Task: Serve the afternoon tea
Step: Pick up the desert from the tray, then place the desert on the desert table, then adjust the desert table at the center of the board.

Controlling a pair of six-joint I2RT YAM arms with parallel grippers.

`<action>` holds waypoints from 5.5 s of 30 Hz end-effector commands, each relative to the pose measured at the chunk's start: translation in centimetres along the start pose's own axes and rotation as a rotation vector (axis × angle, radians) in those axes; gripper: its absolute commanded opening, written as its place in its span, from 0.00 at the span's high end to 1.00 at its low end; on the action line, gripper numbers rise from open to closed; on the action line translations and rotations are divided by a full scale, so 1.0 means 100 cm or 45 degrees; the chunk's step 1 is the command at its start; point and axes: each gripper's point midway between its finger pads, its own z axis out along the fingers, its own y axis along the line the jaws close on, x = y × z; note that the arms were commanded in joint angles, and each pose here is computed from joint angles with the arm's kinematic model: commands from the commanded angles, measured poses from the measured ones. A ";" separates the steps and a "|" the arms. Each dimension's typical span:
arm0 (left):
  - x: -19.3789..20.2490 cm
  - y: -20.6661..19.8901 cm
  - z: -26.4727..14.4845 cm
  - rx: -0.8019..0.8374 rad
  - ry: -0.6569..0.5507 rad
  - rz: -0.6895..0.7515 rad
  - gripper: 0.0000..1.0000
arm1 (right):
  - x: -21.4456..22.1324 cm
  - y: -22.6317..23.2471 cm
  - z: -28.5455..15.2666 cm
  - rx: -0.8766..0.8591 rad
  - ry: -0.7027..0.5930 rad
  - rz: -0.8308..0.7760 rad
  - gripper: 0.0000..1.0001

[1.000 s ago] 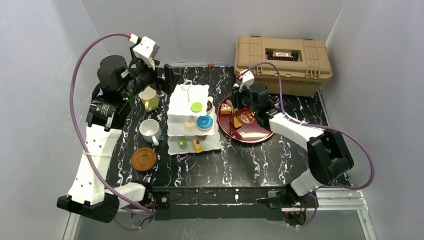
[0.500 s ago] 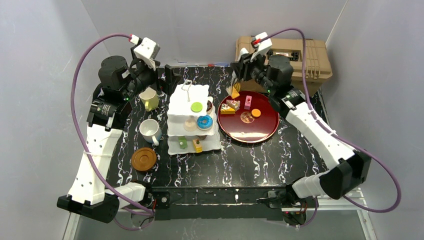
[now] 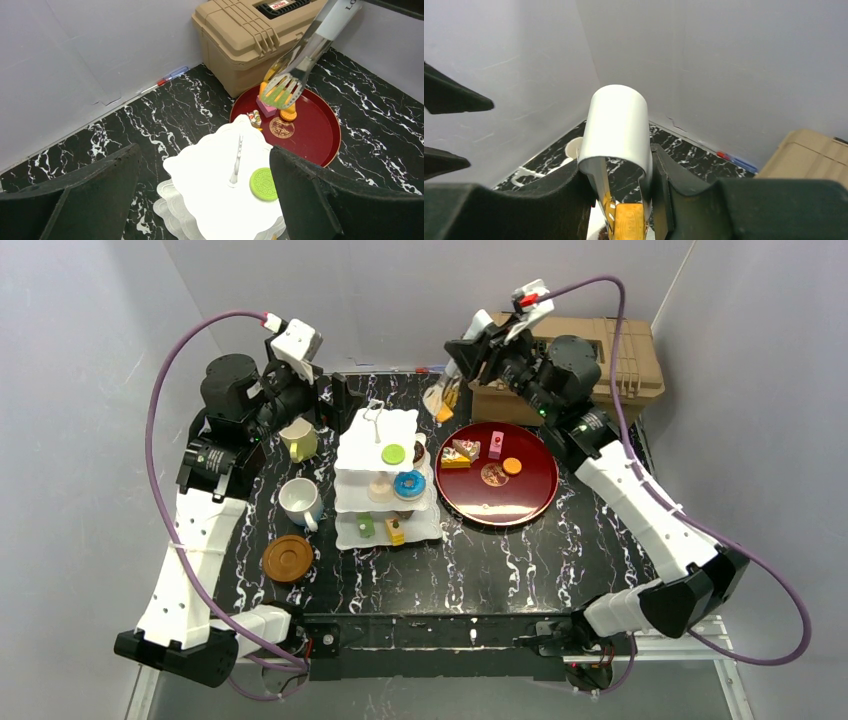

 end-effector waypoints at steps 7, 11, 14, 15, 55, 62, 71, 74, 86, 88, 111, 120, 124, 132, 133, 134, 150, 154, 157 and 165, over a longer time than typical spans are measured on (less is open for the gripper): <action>-0.003 -0.008 -0.008 0.025 -0.033 0.001 0.02 | -0.037 0.072 0.028 -0.151 -0.158 -0.031 0.92; -0.004 -0.007 -0.010 0.021 -0.038 0.005 0.02 | -0.035 0.076 0.034 -0.158 -0.161 -0.032 0.92; -0.003 -0.009 -0.010 0.030 -0.040 0.001 0.02 | -0.030 0.078 0.037 -0.163 -0.146 -0.034 0.92; -0.003 -0.010 -0.010 0.034 -0.039 -0.002 0.02 | -0.028 0.079 0.038 -0.165 -0.147 -0.034 0.92; 0.004 -0.010 -0.008 0.040 -0.021 0.009 0.02 | -0.050 0.070 0.024 -0.082 -0.233 -0.014 0.63; 0.035 -0.022 0.003 0.161 0.089 -0.014 0.02 | -0.063 0.051 0.008 0.021 -0.245 -0.080 0.76; 0.040 -0.026 0.034 0.270 0.139 -0.061 0.05 | -0.029 0.012 -0.030 0.213 -0.125 -0.164 0.78; 0.048 -0.026 0.041 0.296 0.180 -0.065 0.19 | -0.013 0.000 -0.043 0.268 -0.082 -0.172 0.79; 0.031 -0.025 0.048 0.273 0.114 -0.016 1.00 | 0.027 -0.024 -0.070 0.391 0.040 -0.211 0.79; 0.024 -0.021 0.045 0.232 0.076 0.022 1.00 | 0.033 -0.026 -0.071 0.396 0.056 -0.213 0.79; 0.005 0.026 0.035 -0.330 -0.126 -0.188 1.00 | 0.073 -0.035 -0.072 0.426 0.127 -0.180 0.80; 0.017 0.030 0.029 -0.405 -0.095 -0.323 1.00 | 0.077 -0.035 -0.073 0.419 0.132 -0.168 0.80; 0.015 0.018 0.029 -0.307 -0.098 -0.260 0.55 | 0.081 -0.035 -0.073 0.420 0.136 -0.159 0.80; 0.000 -0.035 0.016 0.116 -0.075 0.005 0.02 | 0.080 -0.037 -0.075 0.430 0.133 -0.158 0.79; -0.001 -0.037 0.013 0.135 -0.067 0.058 0.02 | 0.080 -0.037 -0.076 0.431 0.134 -0.158 0.79; -0.002 -0.039 0.009 0.171 -0.071 0.121 0.02 | 0.080 -0.037 -0.076 0.432 0.137 -0.157 0.78; 0.042 -0.010 -0.033 0.893 -0.035 1.652 0.02 | 0.078 -0.037 -0.082 0.432 0.126 -0.144 0.78; 0.043 0.000 -0.015 0.932 -0.133 2.013 0.03 | 0.080 -0.037 -0.083 0.428 0.126 -0.141 0.78; 0.036 0.002 0.000 0.903 -0.231 2.189 0.04 | 0.081 -0.037 -0.084 0.428 0.121 -0.131 0.78; 0.041 0.008 0.032 0.914 -0.293 2.628 0.10 | 0.082 -0.038 -0.086 0.433 0.128 -0.129 0.78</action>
